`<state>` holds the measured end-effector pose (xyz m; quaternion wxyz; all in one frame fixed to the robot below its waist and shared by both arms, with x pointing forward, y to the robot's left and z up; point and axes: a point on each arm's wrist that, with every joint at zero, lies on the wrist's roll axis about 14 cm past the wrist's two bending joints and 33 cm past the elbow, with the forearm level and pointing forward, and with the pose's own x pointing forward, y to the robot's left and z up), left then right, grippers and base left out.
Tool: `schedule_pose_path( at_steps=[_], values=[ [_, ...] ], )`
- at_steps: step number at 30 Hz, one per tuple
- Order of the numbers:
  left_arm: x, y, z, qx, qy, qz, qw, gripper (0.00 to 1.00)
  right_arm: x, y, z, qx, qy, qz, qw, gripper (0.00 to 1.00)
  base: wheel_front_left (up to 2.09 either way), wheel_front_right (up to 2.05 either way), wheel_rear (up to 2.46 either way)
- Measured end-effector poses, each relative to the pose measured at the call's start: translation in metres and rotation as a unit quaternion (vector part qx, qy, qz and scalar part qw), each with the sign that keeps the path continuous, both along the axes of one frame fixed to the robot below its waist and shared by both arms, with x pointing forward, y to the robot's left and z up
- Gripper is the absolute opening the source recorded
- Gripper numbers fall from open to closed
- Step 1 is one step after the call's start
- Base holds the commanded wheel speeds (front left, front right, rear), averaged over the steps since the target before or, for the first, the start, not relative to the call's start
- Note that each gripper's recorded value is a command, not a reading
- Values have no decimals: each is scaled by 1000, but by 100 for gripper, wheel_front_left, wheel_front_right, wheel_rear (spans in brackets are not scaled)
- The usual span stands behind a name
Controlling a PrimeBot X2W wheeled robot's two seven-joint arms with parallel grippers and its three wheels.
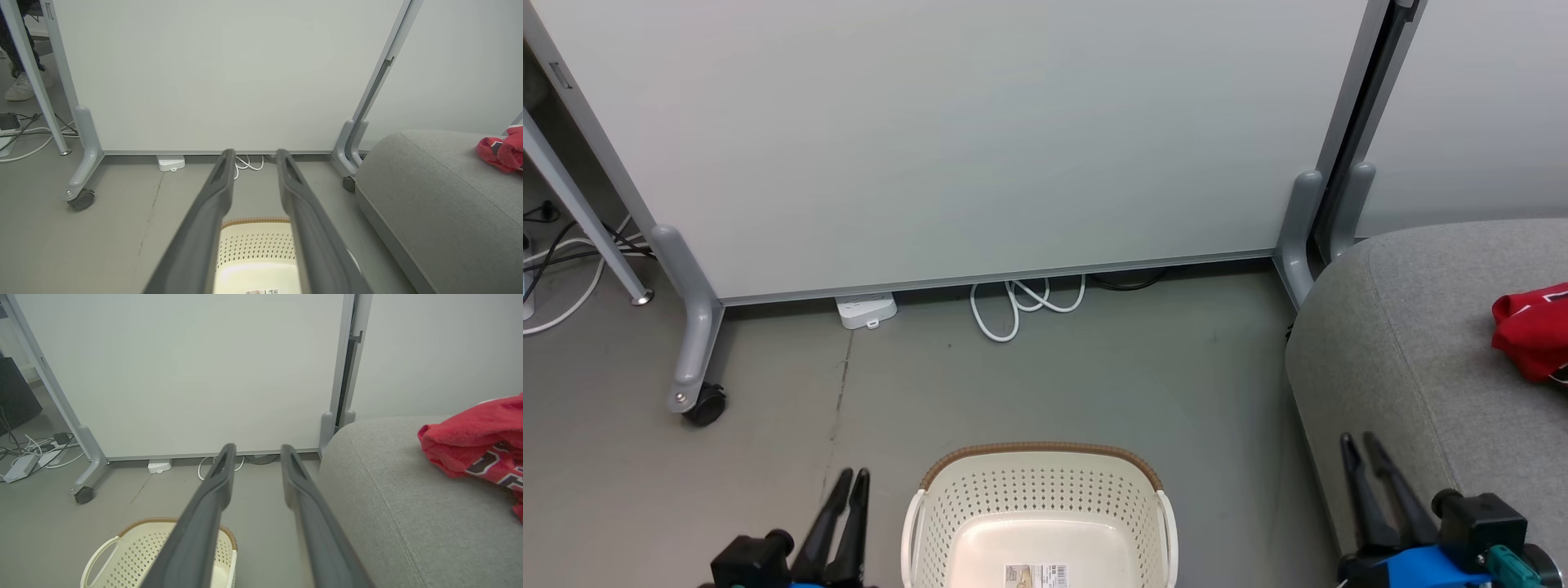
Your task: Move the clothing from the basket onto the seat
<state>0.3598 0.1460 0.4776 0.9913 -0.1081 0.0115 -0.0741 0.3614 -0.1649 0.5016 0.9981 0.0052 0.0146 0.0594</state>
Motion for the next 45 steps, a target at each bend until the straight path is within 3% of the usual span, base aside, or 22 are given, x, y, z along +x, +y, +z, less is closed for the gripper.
schedule_pose_path(
  at_steps=[8,20,45],
  values=[
    [-19,-4,-36,-8,58,1,998,0,-9,-2,-31,3,49,-3,999,0,0,0,0],
    [-16,9,-37,-106,83,40,990,0,-9,-8,-35,118,68,-28,990,0,0,0,0],
    [-3,31,-25,-281,91,87,951,0,3,-17,-26,323,70,-57,942,0,0,0,0]
  ],
)
